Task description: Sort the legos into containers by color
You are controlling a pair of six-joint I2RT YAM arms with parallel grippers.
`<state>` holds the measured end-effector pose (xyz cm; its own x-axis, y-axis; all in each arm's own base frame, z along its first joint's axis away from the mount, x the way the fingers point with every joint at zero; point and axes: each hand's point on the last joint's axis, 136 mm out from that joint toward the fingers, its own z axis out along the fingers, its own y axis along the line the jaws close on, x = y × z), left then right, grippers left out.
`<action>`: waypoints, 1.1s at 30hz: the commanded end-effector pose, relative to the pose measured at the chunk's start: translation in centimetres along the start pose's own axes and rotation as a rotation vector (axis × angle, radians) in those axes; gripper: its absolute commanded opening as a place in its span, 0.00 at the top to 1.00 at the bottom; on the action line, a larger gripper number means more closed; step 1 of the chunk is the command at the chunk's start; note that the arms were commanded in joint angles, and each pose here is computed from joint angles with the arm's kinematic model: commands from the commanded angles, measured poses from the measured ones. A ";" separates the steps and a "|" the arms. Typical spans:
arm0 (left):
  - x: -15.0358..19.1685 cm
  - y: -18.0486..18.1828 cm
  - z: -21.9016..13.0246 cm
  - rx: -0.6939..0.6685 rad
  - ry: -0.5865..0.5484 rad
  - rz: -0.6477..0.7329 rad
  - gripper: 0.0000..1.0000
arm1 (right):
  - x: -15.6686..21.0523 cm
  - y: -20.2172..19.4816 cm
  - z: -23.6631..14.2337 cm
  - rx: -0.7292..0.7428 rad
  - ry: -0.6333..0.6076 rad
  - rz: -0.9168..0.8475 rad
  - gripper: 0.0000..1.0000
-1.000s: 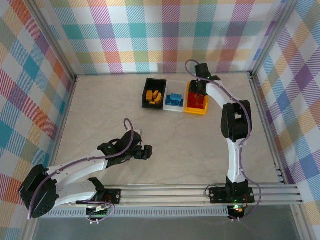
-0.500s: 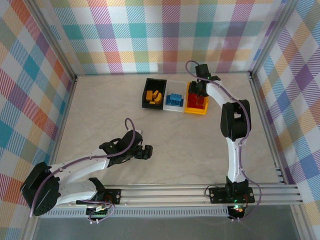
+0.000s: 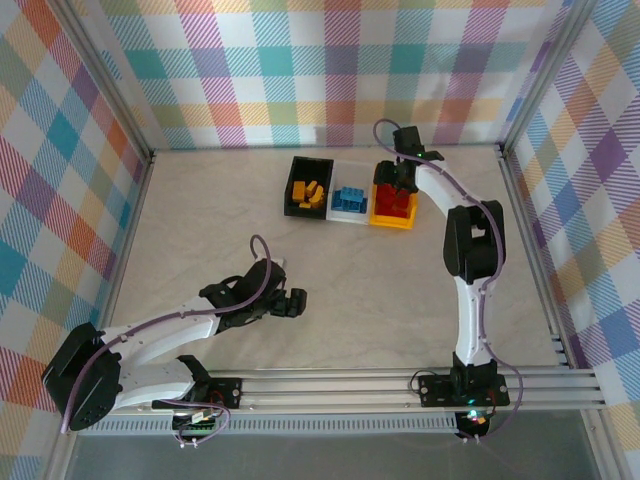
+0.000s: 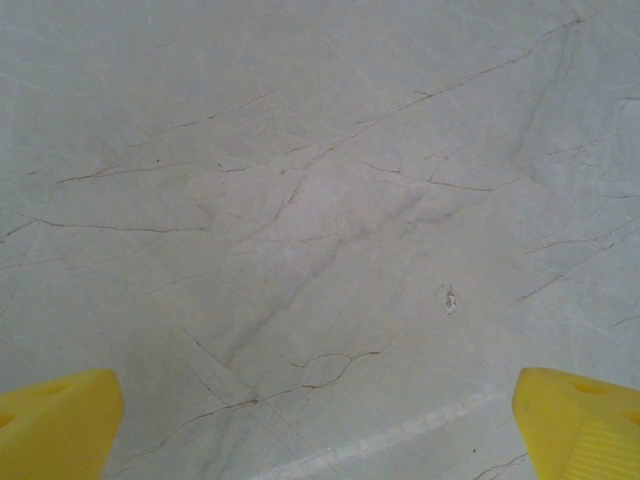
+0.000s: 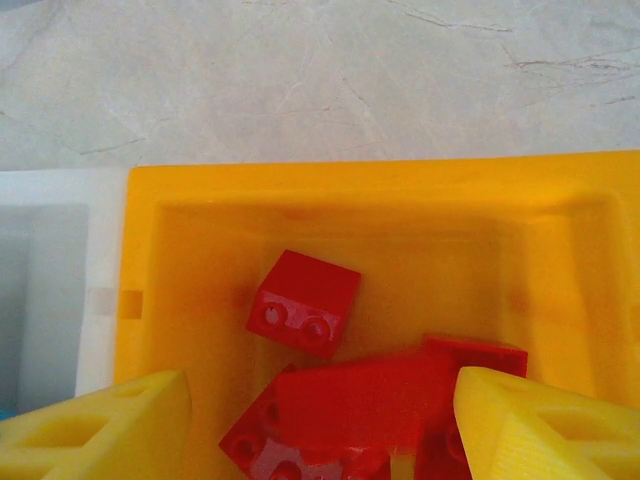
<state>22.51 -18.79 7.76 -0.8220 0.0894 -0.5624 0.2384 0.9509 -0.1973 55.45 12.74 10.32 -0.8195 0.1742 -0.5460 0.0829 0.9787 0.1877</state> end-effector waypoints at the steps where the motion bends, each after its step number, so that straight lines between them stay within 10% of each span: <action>1: -1.6 -0.5 -0.9 0.025 -0.055 -0.028 0.00 | -2.2 0.7 -4.3 -0.057 -0.067 0.016 0.26; 20: -2.4 1.6 -5.7 0.037 -0.216 -0.135 0.00 | -0.3 6.4 -18.7 -0.500 -0.104 -0.037 0.00; 33: -5.8 4.2 -10.3 -0.046 -0.470 -0.118 0.00 | 4.5 1.4 -26.3 -0.431 -0.522 -0.229 0.00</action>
<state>22.16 -13.34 16.98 -0.6006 -0.1505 -0.7853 0.1321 0.9500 -0.2831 36.68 13.44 27.86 -0.5430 0.1279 -0.8300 -0.3791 0.8446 0.3781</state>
